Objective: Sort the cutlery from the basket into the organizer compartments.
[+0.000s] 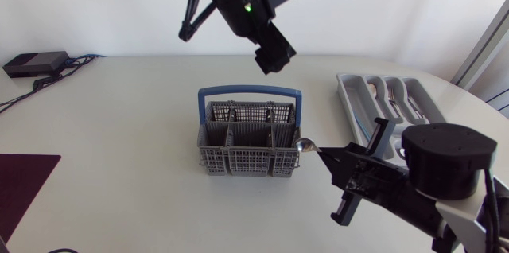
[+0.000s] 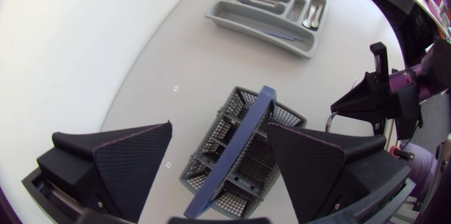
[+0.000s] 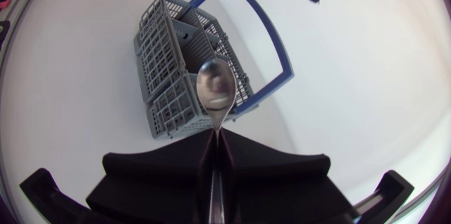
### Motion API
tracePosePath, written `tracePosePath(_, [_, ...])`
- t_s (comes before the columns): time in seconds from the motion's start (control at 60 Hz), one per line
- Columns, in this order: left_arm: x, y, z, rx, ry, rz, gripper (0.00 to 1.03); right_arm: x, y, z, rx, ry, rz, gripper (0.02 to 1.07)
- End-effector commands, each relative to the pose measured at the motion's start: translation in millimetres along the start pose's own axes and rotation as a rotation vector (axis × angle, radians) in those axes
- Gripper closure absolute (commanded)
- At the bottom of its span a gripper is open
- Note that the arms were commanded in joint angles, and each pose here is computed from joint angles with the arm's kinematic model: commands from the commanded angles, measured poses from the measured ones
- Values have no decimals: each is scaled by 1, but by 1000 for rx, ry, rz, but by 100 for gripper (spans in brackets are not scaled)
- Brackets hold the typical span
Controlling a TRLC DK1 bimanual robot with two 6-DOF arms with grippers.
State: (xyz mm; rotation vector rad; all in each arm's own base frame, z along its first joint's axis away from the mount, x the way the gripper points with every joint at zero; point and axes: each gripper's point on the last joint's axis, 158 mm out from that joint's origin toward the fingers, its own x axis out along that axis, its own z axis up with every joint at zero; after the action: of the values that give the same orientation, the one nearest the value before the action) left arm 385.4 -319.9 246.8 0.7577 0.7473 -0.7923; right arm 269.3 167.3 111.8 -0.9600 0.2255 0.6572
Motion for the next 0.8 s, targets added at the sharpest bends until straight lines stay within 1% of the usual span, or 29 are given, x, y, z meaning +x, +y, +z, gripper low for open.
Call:
tracePosePath(0.0, [-35,28,14,-73,-92,69,4,-2,0,-23,48,37,28,101])
tracePosePath(0.133, [-49,51,9,-108,-105,142,4,-7,-14,-47,99,42,84,101])
tracePosePath(0.3, [-57,72,0,-143,-120,201,4,-8,-22,-79,83,83,116,101])
tracePosePath(0.517, [-61,95,-19,-186,-137,271,4,-14,-47,-137,116,112,170,101])
tracePosePath(0.55, [-65,99,-20,-193,-157,288,4,-17,-52,-150,137,109,199,101])
tracePosePath(0.567, [-71,107,-23,-206,-181,318,4,-19,-54,-158,137,108,222,101])
tracePosePath(0.65, [-78,117,-31,-230,-209,358,4,-23,-61,-180,130,115,259,101])
tracePosePath(0.783, [-79,126,-50,-271,-215,389,4,-24,-70,-212,124,133,302,101])
